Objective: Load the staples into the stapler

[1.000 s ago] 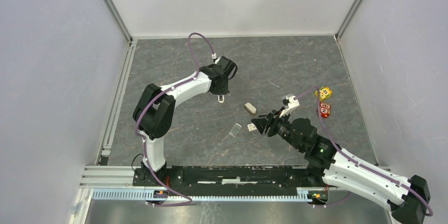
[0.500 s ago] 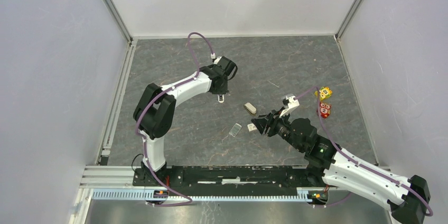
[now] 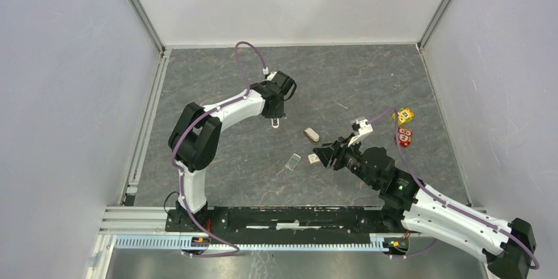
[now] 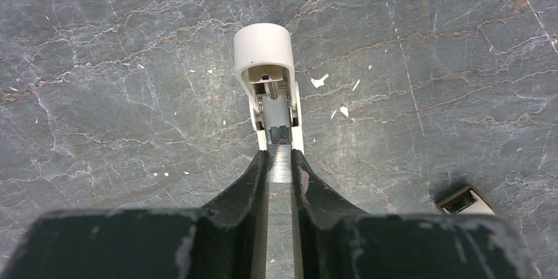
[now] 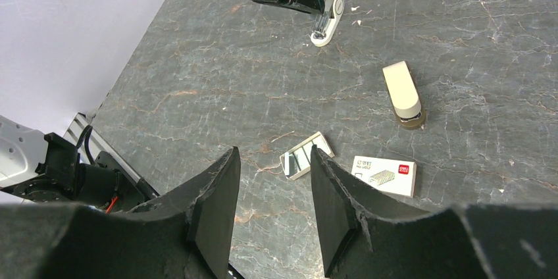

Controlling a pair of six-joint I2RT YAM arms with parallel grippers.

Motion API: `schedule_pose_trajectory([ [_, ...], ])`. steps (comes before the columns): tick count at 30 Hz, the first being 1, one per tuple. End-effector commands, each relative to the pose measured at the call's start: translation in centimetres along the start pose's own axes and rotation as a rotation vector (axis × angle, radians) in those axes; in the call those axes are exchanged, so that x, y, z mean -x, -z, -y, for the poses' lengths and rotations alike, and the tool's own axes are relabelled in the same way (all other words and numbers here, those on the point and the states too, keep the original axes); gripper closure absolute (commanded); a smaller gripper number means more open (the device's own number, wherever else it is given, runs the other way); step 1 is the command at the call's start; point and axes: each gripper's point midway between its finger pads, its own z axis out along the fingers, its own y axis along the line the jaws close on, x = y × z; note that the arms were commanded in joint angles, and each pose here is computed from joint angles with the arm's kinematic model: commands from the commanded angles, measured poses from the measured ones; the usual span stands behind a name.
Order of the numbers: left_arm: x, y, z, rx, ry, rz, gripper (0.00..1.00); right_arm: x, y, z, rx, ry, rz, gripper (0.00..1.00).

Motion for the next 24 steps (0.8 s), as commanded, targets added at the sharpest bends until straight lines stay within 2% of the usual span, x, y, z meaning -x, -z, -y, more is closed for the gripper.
schedule_pose_trajectory([
  [1,1.76,0.18,1.16,-0.016,0.062,0.053,0.82,0.69,-0.14,-0.01,-0.002,0.008,0.03,0.5],
  [24,1.23,-0.37,1.24,-0.01,0.057,0.042,0.83,0.74,-0.1,0.08,-0.005,0.005,0.034,0.5],
])
